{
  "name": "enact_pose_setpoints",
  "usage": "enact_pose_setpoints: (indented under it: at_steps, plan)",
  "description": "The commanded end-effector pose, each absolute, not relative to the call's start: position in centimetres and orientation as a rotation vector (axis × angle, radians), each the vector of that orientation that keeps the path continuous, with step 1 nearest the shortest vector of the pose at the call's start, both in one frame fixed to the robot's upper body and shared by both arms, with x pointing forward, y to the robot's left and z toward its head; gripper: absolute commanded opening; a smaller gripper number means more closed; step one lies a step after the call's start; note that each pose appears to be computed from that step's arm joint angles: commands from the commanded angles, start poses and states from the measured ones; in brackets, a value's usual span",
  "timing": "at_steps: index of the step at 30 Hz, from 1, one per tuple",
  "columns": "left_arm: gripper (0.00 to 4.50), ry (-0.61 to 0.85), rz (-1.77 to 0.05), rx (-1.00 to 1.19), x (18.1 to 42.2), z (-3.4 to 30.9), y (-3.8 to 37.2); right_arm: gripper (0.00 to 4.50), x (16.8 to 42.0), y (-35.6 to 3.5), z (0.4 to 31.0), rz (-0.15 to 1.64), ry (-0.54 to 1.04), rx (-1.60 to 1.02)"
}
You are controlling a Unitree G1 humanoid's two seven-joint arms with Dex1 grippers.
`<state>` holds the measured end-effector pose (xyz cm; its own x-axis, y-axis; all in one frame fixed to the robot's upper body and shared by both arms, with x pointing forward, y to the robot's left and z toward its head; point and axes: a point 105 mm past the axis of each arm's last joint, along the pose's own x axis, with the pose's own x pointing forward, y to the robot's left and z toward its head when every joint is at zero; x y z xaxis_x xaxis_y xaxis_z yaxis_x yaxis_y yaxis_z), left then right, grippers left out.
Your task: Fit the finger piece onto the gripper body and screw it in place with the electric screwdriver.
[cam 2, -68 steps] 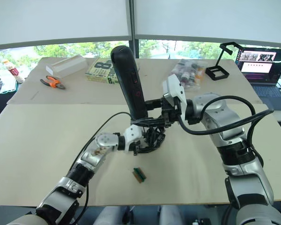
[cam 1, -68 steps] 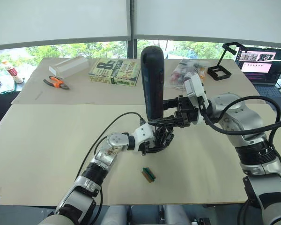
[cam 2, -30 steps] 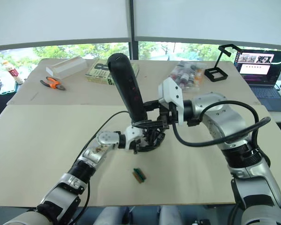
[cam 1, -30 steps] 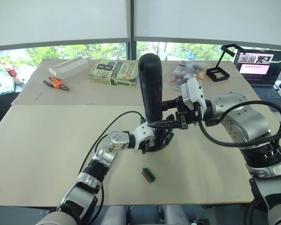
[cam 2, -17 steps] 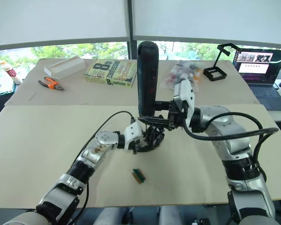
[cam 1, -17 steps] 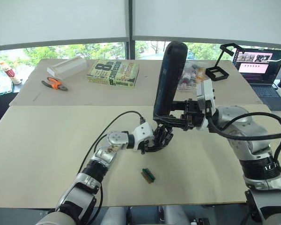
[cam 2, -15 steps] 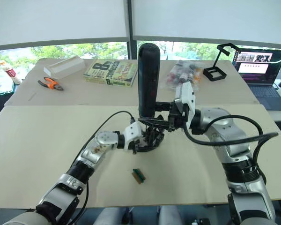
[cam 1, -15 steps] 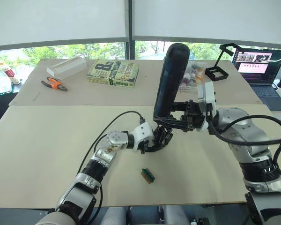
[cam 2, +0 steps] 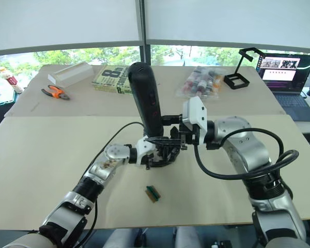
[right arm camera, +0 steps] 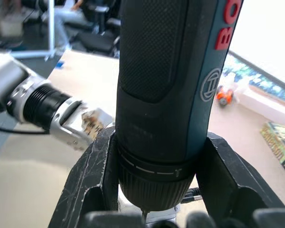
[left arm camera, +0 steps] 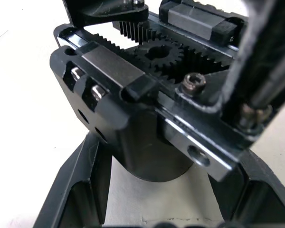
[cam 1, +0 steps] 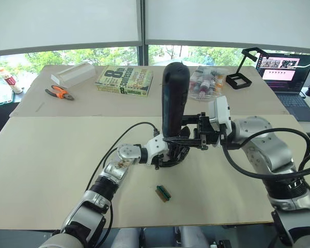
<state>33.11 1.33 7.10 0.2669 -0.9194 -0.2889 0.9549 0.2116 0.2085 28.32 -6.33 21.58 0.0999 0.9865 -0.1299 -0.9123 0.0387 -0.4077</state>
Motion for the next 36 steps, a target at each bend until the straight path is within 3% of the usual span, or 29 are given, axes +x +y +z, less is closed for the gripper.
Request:
enact_pose_setpoints:
  at_steps: [1, 11, 18, 32, 34, 36]
  plan:
    - [2.27, -0.041, -1.294, 0.4, 33.8, 10.7, 1.0, 1.9, 31.5, -10.1, 14.1, 1.316, 0.234, -0.562]
    - [2.27, -0.071, -1.312, 0.356, 32.9, 11.9, 0.9, 1.9, 32.3, -11.9, 15.5, 1.279, 0.35, -0.449]
    - [2.27, -0.076, -1.314, 0.319, 32.8, 12.9, 0.3, 1.9, 32.2, -11.4, 14.4, 1.229, 0.311, -0.372]
    - [2.27, -0.053, -1.301, 0.327, 33.3, 12.7, 0.1, 1.9, 31.9, -10.8, 15.2, 1.241, 0.245, -0.346]
    - [3.32, -0.059, -1.298, 0.323, 33.3, 12.8, -0.1, 1.9, 31.7, -10.7, 15.2, 1.246, 0.247, -0.345]
    - [4.1, -0.062, -1.296, 0.323, 33.4, 12.9, -0.2, 1.9, 31.6, -10.7, 15.1, 1.25, 0.248, -0.344]
